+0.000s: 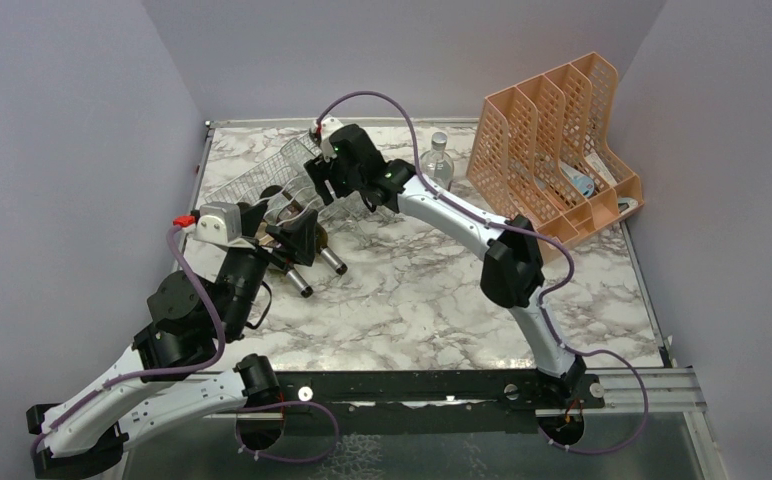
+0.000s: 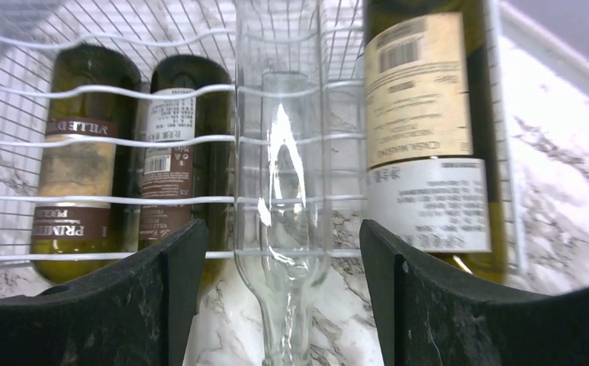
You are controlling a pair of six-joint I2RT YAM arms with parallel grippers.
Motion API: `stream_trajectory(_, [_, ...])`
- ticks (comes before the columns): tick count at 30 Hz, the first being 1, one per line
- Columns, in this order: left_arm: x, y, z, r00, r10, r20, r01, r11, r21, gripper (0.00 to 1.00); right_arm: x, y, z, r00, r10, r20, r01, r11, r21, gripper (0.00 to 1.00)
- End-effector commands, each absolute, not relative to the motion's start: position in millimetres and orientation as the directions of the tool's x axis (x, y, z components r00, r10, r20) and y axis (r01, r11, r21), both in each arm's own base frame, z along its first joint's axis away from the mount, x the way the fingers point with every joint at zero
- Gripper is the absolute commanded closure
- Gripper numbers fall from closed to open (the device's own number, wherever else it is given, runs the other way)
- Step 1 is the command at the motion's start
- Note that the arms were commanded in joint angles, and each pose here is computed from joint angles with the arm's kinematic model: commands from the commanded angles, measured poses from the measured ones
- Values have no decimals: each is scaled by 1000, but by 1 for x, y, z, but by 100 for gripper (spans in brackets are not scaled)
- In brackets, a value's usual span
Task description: Put the wine bottle on the wine rack
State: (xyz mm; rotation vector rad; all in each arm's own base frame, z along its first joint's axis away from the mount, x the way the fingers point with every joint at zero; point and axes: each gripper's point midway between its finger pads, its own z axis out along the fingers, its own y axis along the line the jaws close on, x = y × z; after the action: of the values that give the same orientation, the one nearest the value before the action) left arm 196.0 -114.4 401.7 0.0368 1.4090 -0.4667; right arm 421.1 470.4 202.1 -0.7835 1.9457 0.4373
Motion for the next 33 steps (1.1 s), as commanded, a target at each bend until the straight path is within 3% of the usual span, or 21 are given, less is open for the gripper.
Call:
stream_trajectory(1, [196, -114, 403, 85, -295, -952, 330, 909, -253, 1, 421, 450, 285, -223, -209, -952, -623, 782, -26, 24])
stream_trajectory(12, [199, -120, 399, 78, -285, -955, 332, 911, -244, 1, 455, 320, 324, -136, -245, -960, -240, 948, -208, 24])
stream_trajectory(17, [201, -124, 398, 73, -274, -959, 333, 913, -236, 1, 478, 274, 313, -192, -242, -951, -156, 964, -214, 24])
stream_trajectory(24, [202, -127, 396, 68, -267, -961, 333, 914, -230, 1, 498, 234, 284, -312, -188, -931, -125, 980, -156, 24])
stream_trajectory(33, [204, -130, 395, 66, -256, -964, 336, 916, -221, 1, 502, 236, 242, -430, -159, -889, -240, 969, -57, 31])
